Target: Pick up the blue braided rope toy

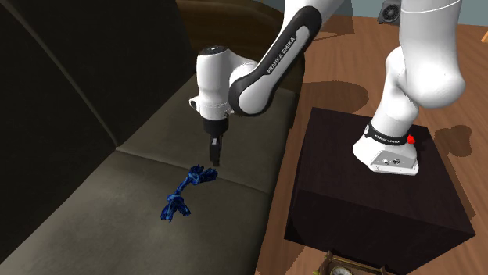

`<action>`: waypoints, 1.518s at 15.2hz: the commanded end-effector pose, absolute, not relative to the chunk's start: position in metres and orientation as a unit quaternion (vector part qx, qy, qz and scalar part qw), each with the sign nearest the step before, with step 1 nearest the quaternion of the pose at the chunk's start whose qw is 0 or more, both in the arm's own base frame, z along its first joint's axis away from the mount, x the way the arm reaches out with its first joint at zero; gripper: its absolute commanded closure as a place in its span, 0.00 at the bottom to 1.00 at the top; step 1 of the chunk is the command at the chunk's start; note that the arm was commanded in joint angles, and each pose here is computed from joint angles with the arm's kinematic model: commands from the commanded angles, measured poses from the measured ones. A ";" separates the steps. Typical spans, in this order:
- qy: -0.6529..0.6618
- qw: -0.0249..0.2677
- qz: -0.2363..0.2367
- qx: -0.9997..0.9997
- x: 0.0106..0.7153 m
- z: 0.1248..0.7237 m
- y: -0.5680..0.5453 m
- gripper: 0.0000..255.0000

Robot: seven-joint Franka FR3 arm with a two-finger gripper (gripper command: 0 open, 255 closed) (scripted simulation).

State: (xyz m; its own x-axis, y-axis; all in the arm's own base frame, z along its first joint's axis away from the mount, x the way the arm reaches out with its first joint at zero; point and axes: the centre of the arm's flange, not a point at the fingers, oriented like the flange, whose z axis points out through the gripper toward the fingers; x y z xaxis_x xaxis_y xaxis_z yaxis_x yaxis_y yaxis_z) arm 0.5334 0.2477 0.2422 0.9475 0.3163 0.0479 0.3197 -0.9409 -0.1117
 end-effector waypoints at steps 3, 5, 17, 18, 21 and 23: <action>-0.172 0.056 -0.016 -0.983 0.554 0.208 0.274 0.00; -0.172 0.056 -0.016 -0.983 0.554 0.197 0.274 0.00; -0.172 0.056 -0.016 -0.983 0.554 0.168 0.274 1.00; -0.172 0.056 -0.016 -0.983 0.554 0.168 0.273 1.00; -0.172 0.056 -0.016 -0.983 0.554 0.168 0.273 1.00; -0.172 0.056 -0.016 -0.983 0.554 0.173 0.274 1.00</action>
